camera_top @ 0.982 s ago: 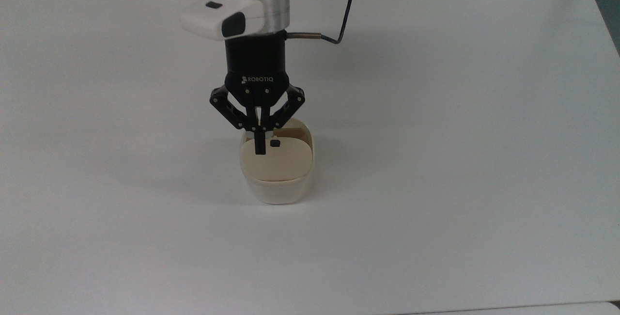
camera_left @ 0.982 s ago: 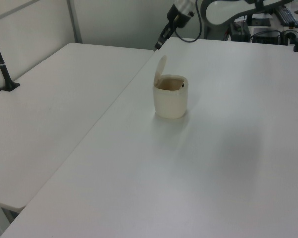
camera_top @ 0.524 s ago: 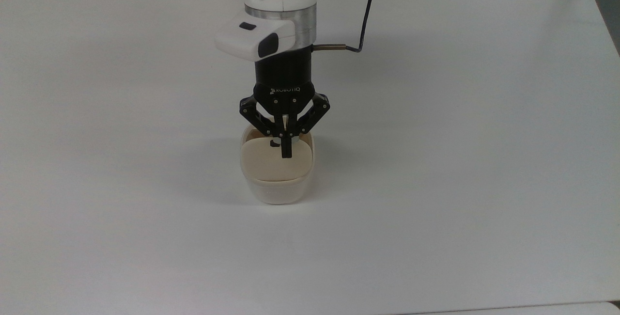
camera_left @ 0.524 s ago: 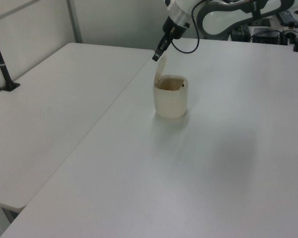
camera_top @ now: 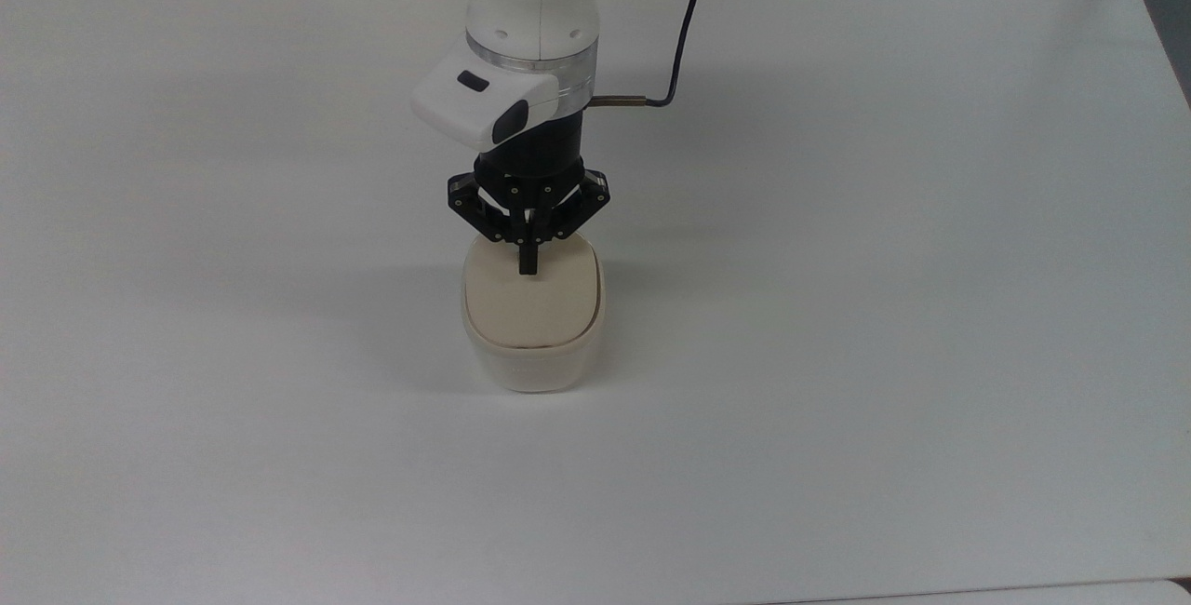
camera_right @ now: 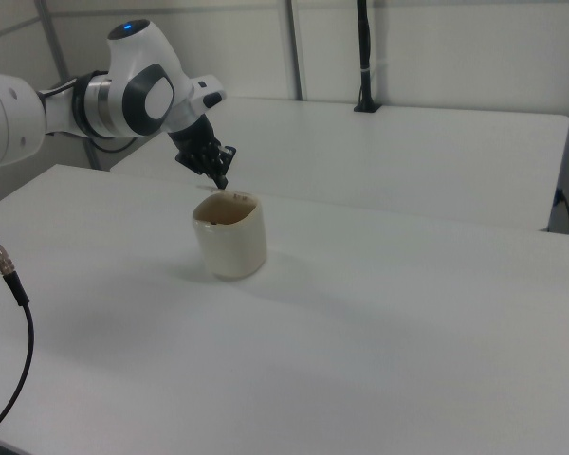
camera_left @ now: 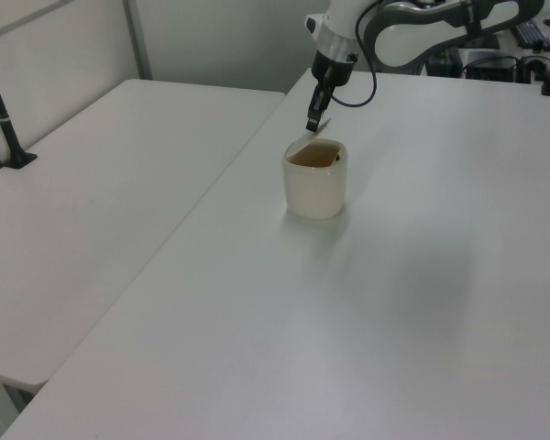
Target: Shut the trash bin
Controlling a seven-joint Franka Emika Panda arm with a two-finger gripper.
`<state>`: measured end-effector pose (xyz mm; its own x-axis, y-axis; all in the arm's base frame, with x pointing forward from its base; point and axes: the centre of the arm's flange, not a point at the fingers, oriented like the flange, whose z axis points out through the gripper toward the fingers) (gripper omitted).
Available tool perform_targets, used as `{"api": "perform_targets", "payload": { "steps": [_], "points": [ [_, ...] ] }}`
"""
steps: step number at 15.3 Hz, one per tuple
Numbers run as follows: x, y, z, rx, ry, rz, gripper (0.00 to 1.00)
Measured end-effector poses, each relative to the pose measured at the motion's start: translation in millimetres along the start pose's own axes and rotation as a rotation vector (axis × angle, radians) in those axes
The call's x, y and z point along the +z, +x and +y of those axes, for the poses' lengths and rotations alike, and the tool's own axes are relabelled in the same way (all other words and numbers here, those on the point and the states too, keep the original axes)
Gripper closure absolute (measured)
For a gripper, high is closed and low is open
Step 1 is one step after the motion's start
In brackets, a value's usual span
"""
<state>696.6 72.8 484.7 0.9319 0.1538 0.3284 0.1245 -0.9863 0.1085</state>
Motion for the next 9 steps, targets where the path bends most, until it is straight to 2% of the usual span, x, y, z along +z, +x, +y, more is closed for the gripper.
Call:
{"api": "perform_targets", "payload": {
  "steps": [5, 9],
  "points": [
    [17, -15, -1, -0.002, -0.001, -0.114, 0.98],
    [24, -18, -1, -0.003, -0.001, -0.13, 0.98]
  ]
}}
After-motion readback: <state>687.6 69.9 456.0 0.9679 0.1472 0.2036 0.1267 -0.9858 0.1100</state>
